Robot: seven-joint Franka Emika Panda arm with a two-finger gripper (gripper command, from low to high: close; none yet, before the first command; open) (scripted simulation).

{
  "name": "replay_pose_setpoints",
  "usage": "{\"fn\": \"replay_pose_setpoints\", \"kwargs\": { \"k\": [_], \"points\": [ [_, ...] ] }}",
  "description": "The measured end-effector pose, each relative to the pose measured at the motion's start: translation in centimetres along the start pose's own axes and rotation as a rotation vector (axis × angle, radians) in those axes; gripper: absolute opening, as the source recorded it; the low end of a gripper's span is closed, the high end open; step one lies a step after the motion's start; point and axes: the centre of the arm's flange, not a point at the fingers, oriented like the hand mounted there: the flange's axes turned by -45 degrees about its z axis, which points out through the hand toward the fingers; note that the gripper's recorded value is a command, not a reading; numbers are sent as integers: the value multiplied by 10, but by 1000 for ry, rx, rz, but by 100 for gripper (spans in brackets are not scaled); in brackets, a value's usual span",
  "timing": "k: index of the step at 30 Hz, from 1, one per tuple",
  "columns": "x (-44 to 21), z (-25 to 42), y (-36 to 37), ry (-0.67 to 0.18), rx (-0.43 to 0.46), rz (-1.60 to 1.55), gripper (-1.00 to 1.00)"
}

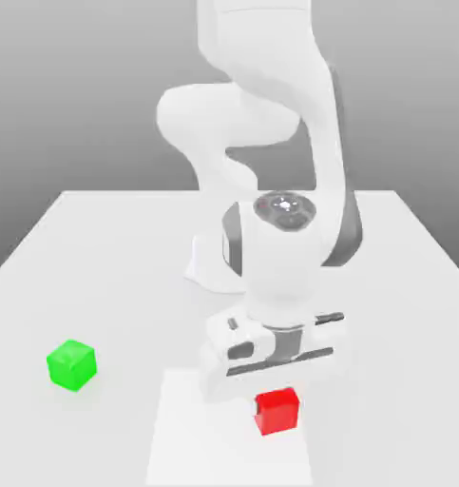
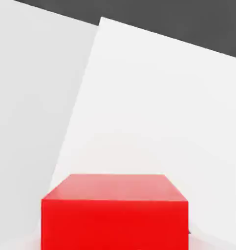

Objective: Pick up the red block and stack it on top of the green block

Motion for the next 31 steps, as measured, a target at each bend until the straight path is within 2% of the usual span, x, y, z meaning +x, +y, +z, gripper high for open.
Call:
{"fn": "replay_pose_setpoints", "kwargs": {
  "k": [4, 9, 21, 28, 29, 31],
  "points": [
    [-1, -39, 3, 0, 0, 1, -100],
    [-31, -58, 93, -2, -12, 27, -100],
    [-167, -82, 251, -2, -2, -18, -100],
    [-181, -27, 261, 2, 3, -27, -100],
    [-182, -20, 260, 1, 2, -26, 100],
    [-182, -20, 260, 1, 2, -26, 100]
  ]
}}
